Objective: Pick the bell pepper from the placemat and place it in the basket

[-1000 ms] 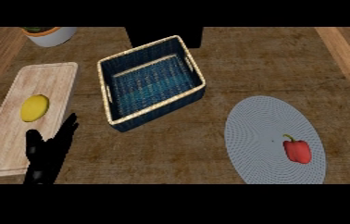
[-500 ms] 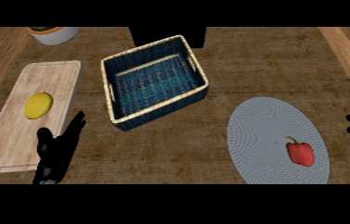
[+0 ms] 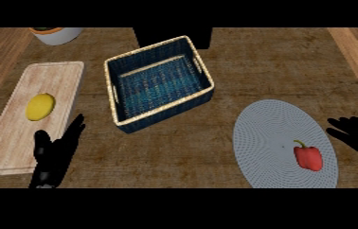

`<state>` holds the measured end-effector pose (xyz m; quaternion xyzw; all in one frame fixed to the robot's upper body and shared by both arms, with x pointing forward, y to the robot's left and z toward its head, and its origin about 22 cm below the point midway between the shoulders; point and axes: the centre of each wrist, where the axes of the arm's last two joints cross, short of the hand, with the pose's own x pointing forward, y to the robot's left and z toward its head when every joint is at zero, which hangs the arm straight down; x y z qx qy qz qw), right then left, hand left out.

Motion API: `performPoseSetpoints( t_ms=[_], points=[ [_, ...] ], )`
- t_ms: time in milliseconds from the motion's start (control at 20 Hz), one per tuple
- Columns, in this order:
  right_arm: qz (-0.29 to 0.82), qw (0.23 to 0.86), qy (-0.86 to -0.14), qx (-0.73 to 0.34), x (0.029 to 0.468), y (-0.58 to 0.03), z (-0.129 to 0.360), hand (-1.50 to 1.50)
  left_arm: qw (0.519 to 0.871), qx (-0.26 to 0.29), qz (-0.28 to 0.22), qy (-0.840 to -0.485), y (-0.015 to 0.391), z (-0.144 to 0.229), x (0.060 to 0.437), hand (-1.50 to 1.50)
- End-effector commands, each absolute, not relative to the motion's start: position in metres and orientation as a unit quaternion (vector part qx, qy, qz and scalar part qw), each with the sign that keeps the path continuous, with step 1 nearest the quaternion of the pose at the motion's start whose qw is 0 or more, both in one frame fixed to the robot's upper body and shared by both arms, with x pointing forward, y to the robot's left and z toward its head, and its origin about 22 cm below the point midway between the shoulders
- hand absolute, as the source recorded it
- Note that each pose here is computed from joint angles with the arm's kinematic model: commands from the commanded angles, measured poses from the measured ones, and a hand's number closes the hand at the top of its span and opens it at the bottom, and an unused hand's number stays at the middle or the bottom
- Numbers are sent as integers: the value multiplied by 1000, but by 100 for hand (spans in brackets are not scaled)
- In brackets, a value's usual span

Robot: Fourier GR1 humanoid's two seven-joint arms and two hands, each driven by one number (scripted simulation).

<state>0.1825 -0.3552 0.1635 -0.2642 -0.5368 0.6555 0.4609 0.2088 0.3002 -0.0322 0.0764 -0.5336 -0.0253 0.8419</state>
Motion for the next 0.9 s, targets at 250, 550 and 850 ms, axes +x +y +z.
performPoseSetpoints(
  t_ms=[250, 550, 850],
  points=[
    [653, 462, -538, -264, 191, -362, 113, -150, 872, 71, -14, -484, 288, -55, 192, 0],
    [647, 467, -541, -266, 205, -368, 110, -150, 871, 83, -11, -484, 297, -56, 193, 0],
    [652, 453, -550, -259, 206, -356, 76, -150, 873, 80, -18, -480, 296, -68, 185, 0]
  ],
)
